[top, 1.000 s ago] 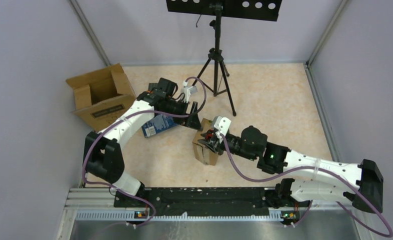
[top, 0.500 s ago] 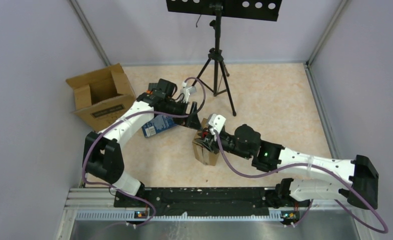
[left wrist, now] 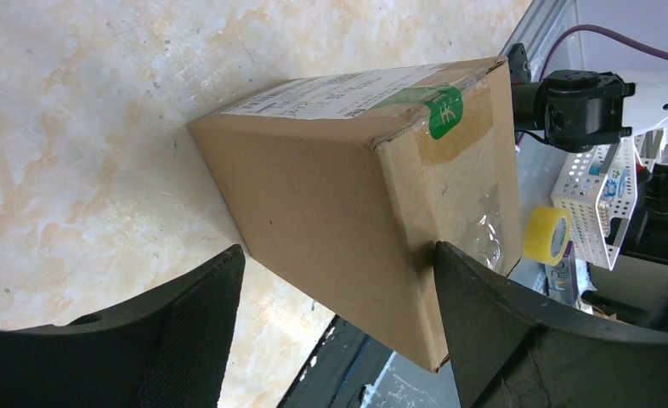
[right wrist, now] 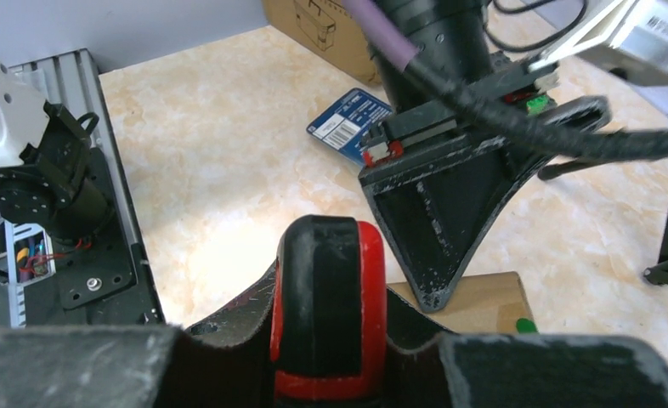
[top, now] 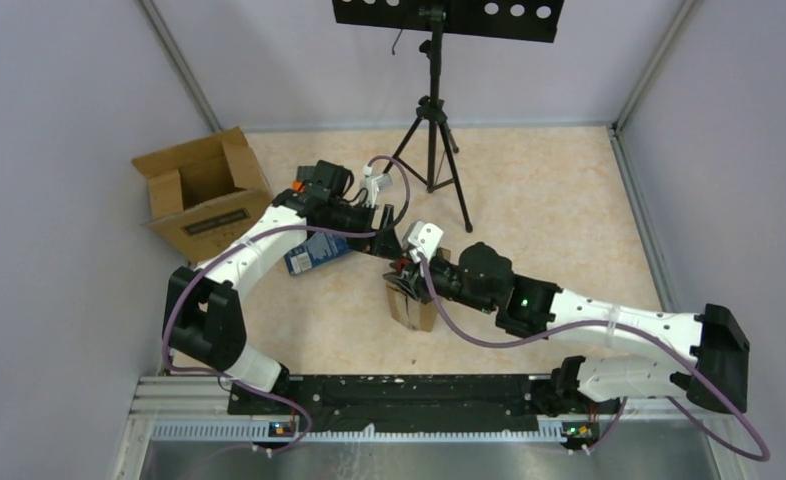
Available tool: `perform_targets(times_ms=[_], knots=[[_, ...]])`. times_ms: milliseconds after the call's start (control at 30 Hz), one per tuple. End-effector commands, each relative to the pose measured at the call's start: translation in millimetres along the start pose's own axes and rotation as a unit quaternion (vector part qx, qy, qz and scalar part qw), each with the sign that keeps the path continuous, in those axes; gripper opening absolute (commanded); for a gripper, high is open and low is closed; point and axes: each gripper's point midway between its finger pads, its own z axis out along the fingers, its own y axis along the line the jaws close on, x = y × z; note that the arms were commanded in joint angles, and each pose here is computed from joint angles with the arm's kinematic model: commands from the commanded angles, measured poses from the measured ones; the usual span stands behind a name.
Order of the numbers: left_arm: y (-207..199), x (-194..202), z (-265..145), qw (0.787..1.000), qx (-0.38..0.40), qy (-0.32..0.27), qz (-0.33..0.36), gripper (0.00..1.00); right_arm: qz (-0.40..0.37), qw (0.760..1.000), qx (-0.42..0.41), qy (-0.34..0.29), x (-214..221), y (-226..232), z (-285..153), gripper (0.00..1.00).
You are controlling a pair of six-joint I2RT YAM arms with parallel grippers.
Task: Unpack the express box
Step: Cut the express box at the center of the board, then place the knife at the center of the board.
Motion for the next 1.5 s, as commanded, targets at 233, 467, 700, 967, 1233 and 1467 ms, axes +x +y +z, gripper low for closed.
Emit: perform_targets(times_ms=[233, 467, 700, 967, 1233, 1467], knots=[[9.9, 6.7, 1.6, 0.999, -0.03, 0.014, 0.009, 0.84, 0.039, 0.991, 0.123, -0.035, -114.3, -45.2, -47.3, 0.0], [0.6, -4.5, -2.9, 1.0, -0.021, -0.003, 0.022, 0.85, 0.121, 0.945, 0.273, 0.134, -34.2, -108.6, -80.6, 0.0], [-18.0, -23.4, -8.9, 0.999, 0.005, -0.033, 0.041, 0.87, 0.281, 0.866, 0.322, 0.259, 84.2, -164.7, -106.6, 0.0], [-29.9, -35.6, -10.8, 0.997, 0.024, -0.05, 0.056, 0.88, 0.377, 0.785, 0.341, 0.354, 185.5, -195.5, -117.8, 0.0], [-32.8, -42.1, -20.8, 0.995, 0.004, -0.068, 0.073, 0.9, 0.394, 0.754, 0.375, 0.369, 228.3, -205.6, -118.3, 0.39], [-35.6, -33.5, -36.4, 0.993, -0.024, -0.083, 0.085, 0.91, 0.377, 0.765, 0.408, 0.327, 199.4, -215.5, -126.2, 0.62]])
